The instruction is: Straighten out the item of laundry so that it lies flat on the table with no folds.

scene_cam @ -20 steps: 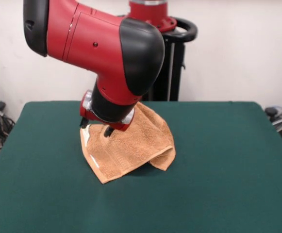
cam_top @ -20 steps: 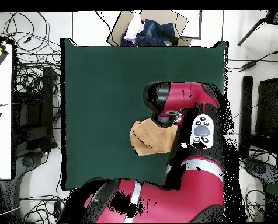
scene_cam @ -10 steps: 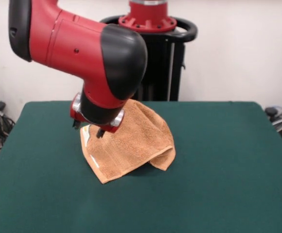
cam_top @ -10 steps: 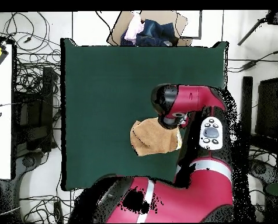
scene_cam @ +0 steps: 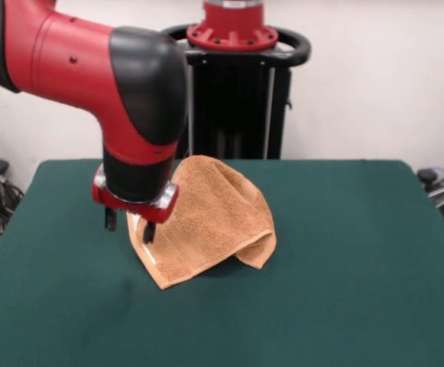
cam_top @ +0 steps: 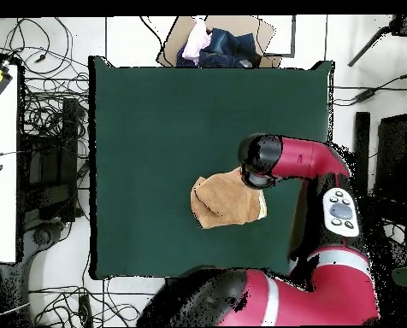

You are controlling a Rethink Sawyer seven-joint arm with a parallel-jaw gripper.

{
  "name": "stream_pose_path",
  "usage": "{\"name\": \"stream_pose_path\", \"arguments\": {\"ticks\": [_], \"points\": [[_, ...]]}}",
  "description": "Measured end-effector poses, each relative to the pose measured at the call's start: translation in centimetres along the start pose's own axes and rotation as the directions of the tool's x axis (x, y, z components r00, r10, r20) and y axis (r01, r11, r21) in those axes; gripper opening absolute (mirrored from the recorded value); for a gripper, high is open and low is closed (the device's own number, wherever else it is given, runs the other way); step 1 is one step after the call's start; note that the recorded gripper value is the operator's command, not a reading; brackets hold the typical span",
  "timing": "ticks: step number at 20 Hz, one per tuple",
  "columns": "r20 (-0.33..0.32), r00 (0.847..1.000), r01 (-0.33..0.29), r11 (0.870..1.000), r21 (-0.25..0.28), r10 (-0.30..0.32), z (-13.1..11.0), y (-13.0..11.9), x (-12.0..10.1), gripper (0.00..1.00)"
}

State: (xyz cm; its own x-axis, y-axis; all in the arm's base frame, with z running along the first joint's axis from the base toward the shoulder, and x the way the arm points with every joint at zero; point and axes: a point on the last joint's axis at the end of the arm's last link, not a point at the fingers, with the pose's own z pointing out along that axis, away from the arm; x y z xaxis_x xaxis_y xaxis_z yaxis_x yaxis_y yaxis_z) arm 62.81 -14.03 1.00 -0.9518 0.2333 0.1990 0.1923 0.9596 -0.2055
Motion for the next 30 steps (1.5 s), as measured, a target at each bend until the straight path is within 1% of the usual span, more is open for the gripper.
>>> {"name": "stream_pose_path", "arguments": {"ticks": [1, 2, 5, 7, 13, 21, 30], "points": [[0.062, 0.998, -0.013, 1.0, -0.028, 0.015, 0.4, -0.6, -0.2, 1.0], [0.09, 0.996, -0.018, 0.999, -0.04, 0.022, 0.5, -0.8, -0.3, 1.0], [0.14, 0.99, -0.026, 0.998, -0.06, 0.034, 1.1, -1.2, -0.1, 1.0], [0.151, 0.988, -0.026, 0.998, -0.065, 0.036, 1.4, -1.2, 0.2, 1.0], [0.131, 0.991, -0.012, 0.998, -0.069, 0.021, 2.0, -0.2, 1.4, 1.0], [0.14, 0.99, 0.014, 0.998, -0.063, -0.006, 1.5, 1.5, 1.4, 1.0], [0.152, 0.987, 0.064, 0.996, -0.057, -0.055, 0.6, 5.1, 1.5, 1.0]]}}
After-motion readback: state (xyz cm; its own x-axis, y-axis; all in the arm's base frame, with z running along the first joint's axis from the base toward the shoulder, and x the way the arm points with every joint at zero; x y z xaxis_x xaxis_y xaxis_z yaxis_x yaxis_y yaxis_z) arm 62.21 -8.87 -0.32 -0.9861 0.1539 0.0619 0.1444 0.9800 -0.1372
